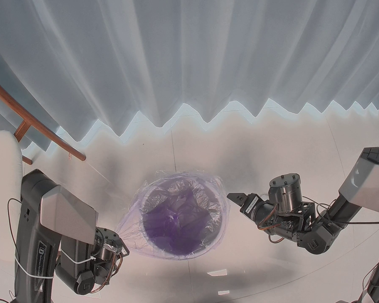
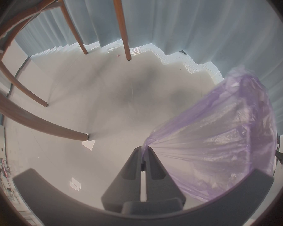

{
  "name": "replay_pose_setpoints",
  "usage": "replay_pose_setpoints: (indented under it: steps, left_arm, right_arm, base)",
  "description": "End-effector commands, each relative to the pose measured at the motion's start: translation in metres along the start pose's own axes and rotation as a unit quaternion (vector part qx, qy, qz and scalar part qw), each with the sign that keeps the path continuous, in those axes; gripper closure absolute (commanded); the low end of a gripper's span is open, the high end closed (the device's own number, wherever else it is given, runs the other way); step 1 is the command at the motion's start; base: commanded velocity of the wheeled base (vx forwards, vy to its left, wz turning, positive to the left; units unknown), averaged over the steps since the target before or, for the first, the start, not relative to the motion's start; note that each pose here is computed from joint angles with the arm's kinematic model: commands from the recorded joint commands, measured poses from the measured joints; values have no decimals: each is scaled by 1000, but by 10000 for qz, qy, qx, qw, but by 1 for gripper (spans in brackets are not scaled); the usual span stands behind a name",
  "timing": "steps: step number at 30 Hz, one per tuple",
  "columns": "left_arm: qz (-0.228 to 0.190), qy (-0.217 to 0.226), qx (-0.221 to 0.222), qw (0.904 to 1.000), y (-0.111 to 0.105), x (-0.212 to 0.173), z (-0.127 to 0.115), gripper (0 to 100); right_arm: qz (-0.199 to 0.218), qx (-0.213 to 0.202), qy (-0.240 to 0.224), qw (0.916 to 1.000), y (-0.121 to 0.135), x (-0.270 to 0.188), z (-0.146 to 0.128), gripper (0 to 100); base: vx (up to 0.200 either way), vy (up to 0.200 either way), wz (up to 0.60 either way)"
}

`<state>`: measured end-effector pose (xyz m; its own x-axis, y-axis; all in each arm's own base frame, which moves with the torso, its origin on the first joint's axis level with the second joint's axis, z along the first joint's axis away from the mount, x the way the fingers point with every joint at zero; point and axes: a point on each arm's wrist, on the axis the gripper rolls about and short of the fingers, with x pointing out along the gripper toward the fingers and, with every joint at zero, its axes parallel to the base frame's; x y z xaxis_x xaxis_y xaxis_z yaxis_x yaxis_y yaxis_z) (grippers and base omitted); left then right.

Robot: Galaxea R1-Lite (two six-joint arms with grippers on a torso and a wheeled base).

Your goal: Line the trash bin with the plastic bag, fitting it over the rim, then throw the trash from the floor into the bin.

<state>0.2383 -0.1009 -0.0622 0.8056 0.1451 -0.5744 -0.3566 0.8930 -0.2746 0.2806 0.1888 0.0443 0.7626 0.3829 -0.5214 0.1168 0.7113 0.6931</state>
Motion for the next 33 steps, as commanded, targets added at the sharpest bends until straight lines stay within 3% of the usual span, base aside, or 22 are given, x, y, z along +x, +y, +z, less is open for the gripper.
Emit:
replay_pose_setpoints:
  steps: [1,9,13,19,20,26,28,33]
  left_arm:
    - [149,-61,-108,9998,4,18,-1,100]
    - [-94,-526,-270,9982,-13,40,14,100]
    - [-388,-820,-395,9951,-31,49,24,100]
    - [-232,-717,-197,9970,-23,48,20,100]
    - [-232,-717,-197,9970,-23,48,20,0]
    - [-253,-728,-462,9960,-19,25,31,0]
    - [-347,-750,-534,9951,-16,-2,43,0]
    - [-464,-565,-351,9967,-9,-39,42,0]
  right_arm:
    - [-2,-4,7,10000,0,0,-1,0]
    - [-2,-4,7,10000,0,-1,0,0]
    - [-9,-5,11,10000,0,-1,0,0]
    - [-35,-9,27,10000,-1,-1,-1,0]
    - [-35,-9,27,10000,-1,-1,-1,0]
    - [-48,-11,35,10000,-2,0,-2,0]
    - [-48,-11,35,10000,-2,0,-2,0]
    - [-67,-13,47,10000,-3,1,-3,0]
  base:
    - [0,0,0]
    - [0,0,0]
    - [0,0,0]
    - [0,0,0]
    - [0,0,0]
    - [0,0,0]
    - [0,0,0]
    - [0,0,0]
